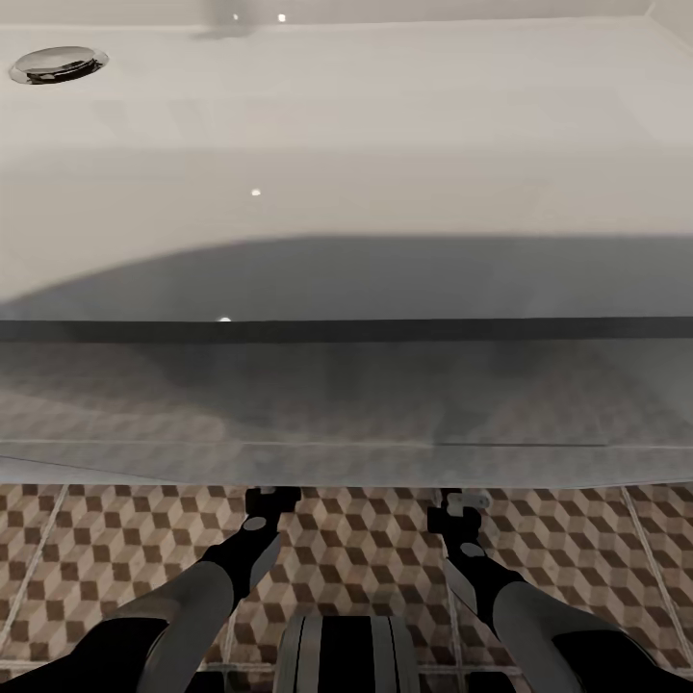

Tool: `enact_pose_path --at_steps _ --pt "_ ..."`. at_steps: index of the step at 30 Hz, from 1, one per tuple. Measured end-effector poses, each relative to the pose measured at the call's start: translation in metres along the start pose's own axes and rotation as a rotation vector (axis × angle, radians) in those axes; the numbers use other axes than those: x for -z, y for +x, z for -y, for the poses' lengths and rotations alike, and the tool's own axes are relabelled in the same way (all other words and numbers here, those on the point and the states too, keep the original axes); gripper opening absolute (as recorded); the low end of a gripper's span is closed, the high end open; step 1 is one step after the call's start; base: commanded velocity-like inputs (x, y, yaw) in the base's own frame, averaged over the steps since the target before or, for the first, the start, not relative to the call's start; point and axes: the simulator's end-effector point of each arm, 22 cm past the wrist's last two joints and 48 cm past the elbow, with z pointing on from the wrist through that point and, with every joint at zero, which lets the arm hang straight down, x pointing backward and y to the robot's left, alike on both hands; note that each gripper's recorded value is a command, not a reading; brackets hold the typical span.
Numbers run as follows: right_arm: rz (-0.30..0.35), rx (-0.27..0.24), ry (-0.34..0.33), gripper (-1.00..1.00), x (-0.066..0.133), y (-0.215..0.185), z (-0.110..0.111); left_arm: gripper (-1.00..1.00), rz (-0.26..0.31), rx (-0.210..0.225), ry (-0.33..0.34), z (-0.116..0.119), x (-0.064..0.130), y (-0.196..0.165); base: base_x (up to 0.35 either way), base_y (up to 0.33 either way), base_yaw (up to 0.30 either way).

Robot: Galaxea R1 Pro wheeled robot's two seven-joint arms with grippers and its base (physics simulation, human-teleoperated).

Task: Take the four mousetraps from the cabinet in the bathroom and place them on the bathroom floor. Make sure all four end up on the same floor surface, and ensure that at least two of them are either under or directly next to the same bathroom sink.

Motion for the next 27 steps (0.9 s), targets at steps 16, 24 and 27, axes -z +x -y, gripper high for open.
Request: enact_pose_path --at_steps 16,24,27 --pt "-0.017 0.0 0.002 -1.0 -0.004 0.012 0.0 -1.0 -0.019 -0.001 0.001 0.001 -0.005 0.013 0.0 0.0 0.0" --pt "-0.014 -0.002 0.002 -1.0 -0.004 0.01 0.0 -1.0 -0.019 -0.001 0.0 0.001 -0.005 0.013 0.0 0.0 0.0" --pt "-0.012 -0.003 0.001 -1.0 -0.004 0.009 0.0 -1.0 -0.019 -0.001 0.0 0.0 -0.005 0.013 0.0 0.0 0.0"
